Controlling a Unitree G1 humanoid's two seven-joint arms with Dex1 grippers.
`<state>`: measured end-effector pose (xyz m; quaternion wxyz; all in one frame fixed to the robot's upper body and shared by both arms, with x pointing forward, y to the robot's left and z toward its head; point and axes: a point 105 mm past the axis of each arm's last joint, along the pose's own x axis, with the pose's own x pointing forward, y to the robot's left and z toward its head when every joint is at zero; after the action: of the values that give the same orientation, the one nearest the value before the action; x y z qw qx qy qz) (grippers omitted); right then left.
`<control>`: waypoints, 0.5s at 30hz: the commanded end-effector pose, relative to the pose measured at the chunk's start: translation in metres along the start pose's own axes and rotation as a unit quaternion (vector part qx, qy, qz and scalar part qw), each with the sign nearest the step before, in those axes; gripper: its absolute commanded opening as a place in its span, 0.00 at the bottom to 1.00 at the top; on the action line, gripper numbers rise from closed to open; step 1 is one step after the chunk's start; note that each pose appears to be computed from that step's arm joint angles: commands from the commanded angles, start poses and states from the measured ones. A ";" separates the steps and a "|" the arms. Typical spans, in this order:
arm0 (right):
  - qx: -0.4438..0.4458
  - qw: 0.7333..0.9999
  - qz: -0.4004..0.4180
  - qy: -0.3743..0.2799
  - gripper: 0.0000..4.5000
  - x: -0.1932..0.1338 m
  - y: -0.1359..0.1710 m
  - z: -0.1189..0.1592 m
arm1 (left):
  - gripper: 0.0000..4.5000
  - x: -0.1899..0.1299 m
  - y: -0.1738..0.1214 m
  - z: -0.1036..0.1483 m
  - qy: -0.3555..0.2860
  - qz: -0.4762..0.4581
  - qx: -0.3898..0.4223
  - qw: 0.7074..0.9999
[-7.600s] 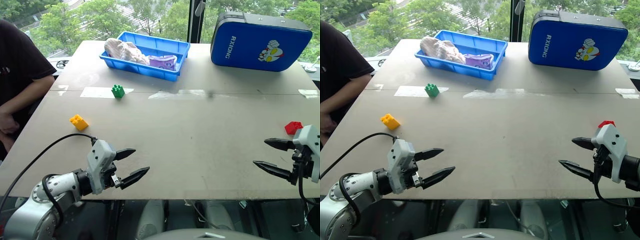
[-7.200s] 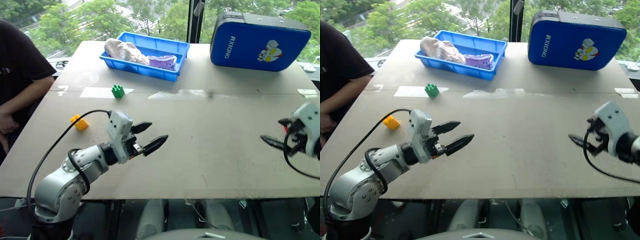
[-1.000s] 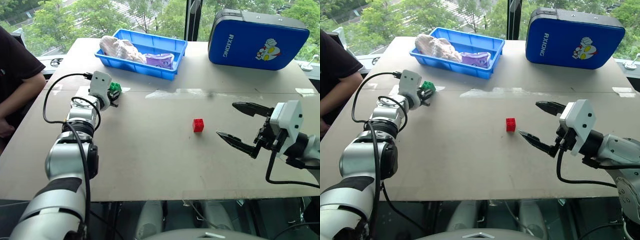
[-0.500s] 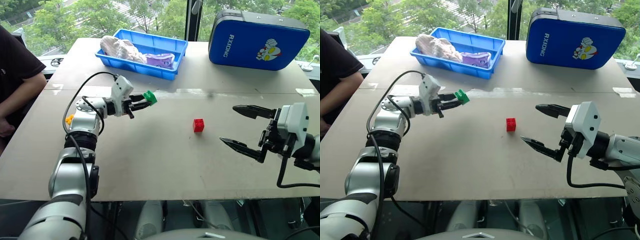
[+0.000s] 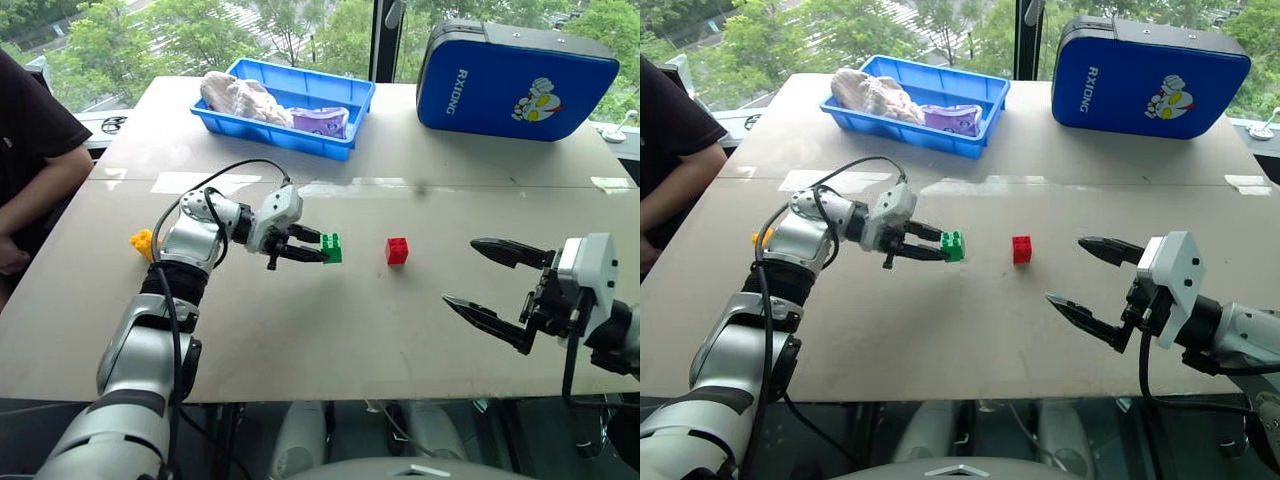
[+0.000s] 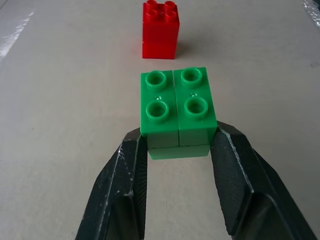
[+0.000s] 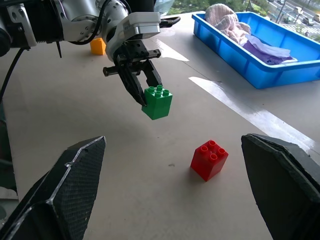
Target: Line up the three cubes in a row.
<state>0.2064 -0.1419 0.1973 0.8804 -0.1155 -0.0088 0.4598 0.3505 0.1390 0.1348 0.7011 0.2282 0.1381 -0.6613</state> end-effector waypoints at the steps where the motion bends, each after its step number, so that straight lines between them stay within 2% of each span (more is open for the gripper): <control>1: -0.030 0.999 -0.008 -0.020 1.00 -0.003 0.003 0.014 | 0.29 -0.002 0.004 0.014 0.008 0.004 0.042 0.999; 7: -0.032 0.999 -0.014 -0.013 1.00 -0.005 0.003 0.011 | 0.29 0.005 0.006 0.014 0.040 0.003 0.080 0.996; 15: -0.033 0.999 -0.013 -0.012 1.00 -0.006 0.004 0.011 | 0.29 0.018 0.009 0.008 0.039 0.014 0.054 0.998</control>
<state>0.2024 -0.1447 0.1978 0.8862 -0.1205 -0.0134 0.4472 0.3579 0.1222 0.1273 0.6908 0.2862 0.1370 -0.6497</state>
